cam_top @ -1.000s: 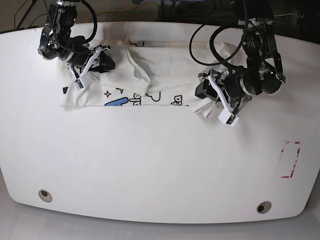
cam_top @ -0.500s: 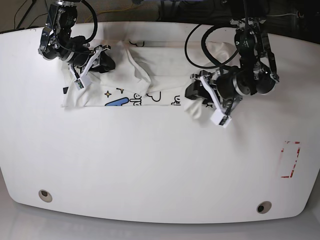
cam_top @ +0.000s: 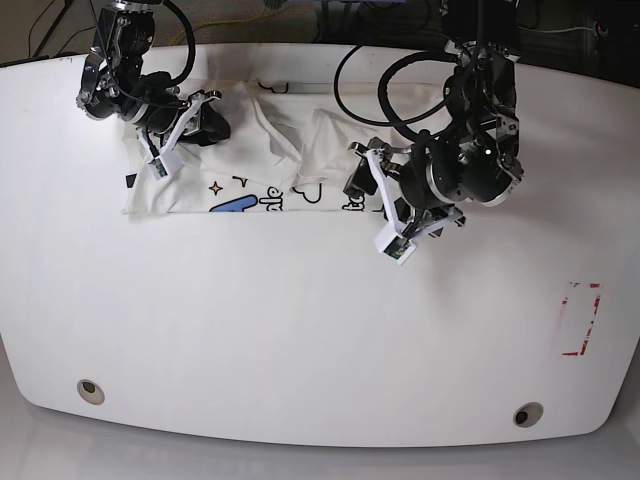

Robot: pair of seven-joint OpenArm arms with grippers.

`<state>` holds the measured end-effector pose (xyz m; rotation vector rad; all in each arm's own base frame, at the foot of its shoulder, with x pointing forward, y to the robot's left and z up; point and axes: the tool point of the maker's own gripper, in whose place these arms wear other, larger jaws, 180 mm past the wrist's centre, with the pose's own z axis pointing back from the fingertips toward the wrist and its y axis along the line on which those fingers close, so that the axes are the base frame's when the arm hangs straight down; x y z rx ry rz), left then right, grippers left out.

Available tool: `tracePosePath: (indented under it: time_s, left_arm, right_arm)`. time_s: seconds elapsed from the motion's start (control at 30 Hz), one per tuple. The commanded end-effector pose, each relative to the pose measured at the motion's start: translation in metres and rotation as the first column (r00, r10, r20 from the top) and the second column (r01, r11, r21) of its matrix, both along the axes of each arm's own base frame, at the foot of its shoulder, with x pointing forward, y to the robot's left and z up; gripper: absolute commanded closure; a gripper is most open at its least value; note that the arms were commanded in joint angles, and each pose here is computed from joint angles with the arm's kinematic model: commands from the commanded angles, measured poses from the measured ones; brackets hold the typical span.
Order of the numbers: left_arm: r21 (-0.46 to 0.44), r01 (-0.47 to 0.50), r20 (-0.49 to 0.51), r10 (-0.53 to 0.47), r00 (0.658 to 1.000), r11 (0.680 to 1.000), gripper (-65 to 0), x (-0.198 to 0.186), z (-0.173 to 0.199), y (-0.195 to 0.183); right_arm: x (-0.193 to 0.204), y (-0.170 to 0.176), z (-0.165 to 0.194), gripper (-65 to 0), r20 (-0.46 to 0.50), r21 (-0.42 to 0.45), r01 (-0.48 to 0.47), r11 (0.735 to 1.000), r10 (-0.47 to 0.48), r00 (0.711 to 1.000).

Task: Layout the t-shirt on the table in an organized manner, then fold the t-shirt properly
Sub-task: 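Lower the folded end onto the shirt and open the left gripper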

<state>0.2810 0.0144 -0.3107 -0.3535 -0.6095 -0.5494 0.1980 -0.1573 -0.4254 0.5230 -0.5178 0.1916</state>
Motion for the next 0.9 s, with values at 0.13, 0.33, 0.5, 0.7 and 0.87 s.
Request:
tracePosePath:
  time_s: [0.13,0.33,0.5,0.7,0.87]
  left_arm:
    - [0.007,0.042,0.084,-0.043,0.996,0.999,-39.2,0.014,0.02,-0.009]
    - [0.125,-0.055,0.125,0.04,0.991,0.991,-39.2,0.034,0.02,0.029]
    - [0.183,-0.077,0.127,0.054,0.99,0.98,-39.3,0.04,0.016,0.047]
    - [0.246,-0.101,0.117,0.074,0.99,0.964,-39.4,0.039,0.008,0.075]
    - [0.242,-0.145,0.082,0.129,0.988,0.959,-39.6,0.034,-0.005,0.092]
  right_arm:
    - [-0.014,-0.01,-0.011,-14.4,-0.075,-0.071,-0.026,0.997,0.021,0.997]
    - [-0.012,-0.01,-0.01,-14.4,-0.07,-0.071,-0.026,0.997,0.021,0.997]
    - [-0.012,-0.01,-0.01,-14.4,-0.07,-0.071,-0.026,0.997,0.021,0.997]
    - [-0.012,-0.01,-0.01,-14.4,-0.069,-0.071,-0.026,0.997,0.021,0.997]
    - [-0.008,-0.007,-0.009,-14.4,-0.061,-0.06,-0.021,0.998,0.018,0.998]
